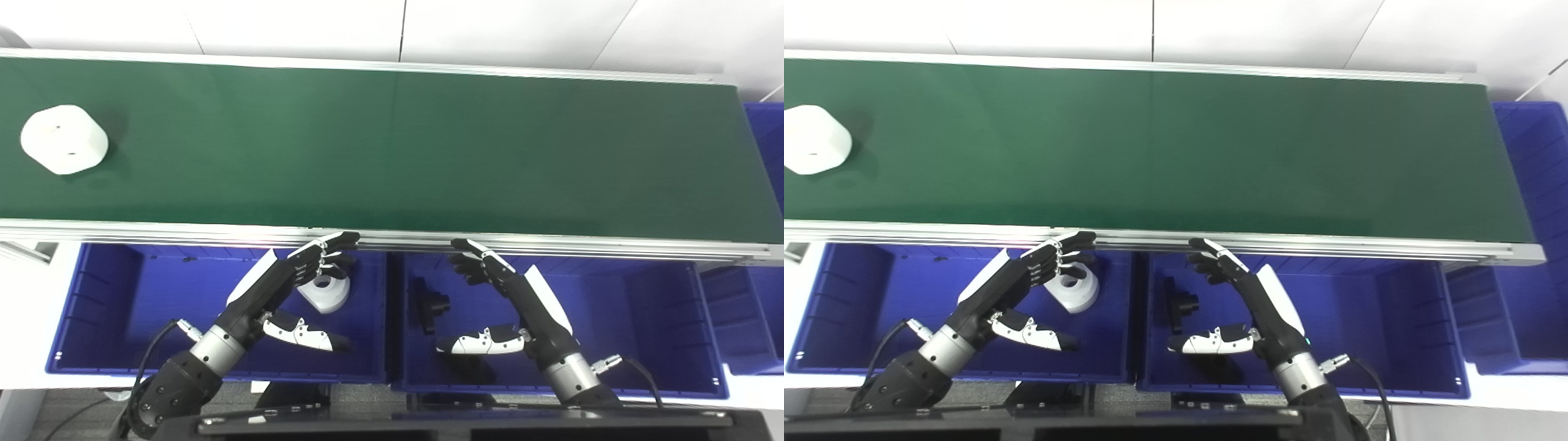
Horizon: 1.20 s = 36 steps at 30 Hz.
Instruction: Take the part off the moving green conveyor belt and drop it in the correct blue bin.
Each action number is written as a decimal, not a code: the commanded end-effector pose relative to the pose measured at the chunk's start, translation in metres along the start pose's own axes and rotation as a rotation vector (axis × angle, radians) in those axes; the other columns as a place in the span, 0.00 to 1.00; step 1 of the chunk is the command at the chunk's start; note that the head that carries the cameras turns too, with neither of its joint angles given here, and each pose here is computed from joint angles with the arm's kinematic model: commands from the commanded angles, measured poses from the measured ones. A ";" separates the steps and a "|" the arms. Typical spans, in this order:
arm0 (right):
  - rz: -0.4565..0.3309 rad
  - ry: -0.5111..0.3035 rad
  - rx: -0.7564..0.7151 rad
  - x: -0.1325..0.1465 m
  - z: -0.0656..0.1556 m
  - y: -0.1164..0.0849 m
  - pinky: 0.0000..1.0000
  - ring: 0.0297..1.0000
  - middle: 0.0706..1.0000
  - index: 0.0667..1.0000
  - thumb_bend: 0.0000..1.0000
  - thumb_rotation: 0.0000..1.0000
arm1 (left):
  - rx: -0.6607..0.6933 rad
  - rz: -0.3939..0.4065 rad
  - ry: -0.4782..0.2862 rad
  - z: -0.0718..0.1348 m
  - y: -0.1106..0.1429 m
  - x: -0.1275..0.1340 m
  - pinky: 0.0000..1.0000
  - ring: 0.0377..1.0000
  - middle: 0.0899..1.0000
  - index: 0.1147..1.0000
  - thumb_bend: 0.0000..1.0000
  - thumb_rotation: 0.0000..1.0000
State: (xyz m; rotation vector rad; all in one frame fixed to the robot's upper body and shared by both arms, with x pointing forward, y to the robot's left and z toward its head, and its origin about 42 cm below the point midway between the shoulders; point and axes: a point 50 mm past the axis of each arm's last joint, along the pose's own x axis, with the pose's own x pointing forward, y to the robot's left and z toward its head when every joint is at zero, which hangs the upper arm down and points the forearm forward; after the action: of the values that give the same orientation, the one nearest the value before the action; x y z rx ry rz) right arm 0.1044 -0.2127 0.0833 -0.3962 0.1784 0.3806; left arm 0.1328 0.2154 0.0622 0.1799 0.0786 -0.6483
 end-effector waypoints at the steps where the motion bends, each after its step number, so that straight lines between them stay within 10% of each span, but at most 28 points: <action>1: -0.017 -0.076 -0.008 -0.001 0.010 -0.003 0.75 0.79 0.79 0.87 0.83 0.17 | 0.010 0.008 -0.042 0.006 0.003 -0.002 0.73 0.81 0.87 0.86 0.86 0.18; 29: -0.014 -0.074 0.010 -0.019 -0.060 -0.002 0.70 0.76 0.79 0.87 0.86 0.17 | 0.031 0.006 -0.048 -0.033 -0.037 0.005 0.72 0.81 0.85 0.84 0.89 0.21; 36: -0.014 -0.058 0.022 -0.015 -0.066 0.004 0.69 0.75 0.78 0.85 0.87 0.15 | -0.005 0.031 -0.133 -0.012 -0.032 -0.001 0.69 0.78 0.83 0.80 0.92 0.16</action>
State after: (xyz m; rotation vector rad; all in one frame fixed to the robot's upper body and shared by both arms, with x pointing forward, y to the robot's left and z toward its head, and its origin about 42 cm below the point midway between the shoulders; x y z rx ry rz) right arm 0.0815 -0.2432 0.0210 -0.3765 0.1784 0.3827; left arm 0.1102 0.1911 0.0305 0.1498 0.0361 -0.6326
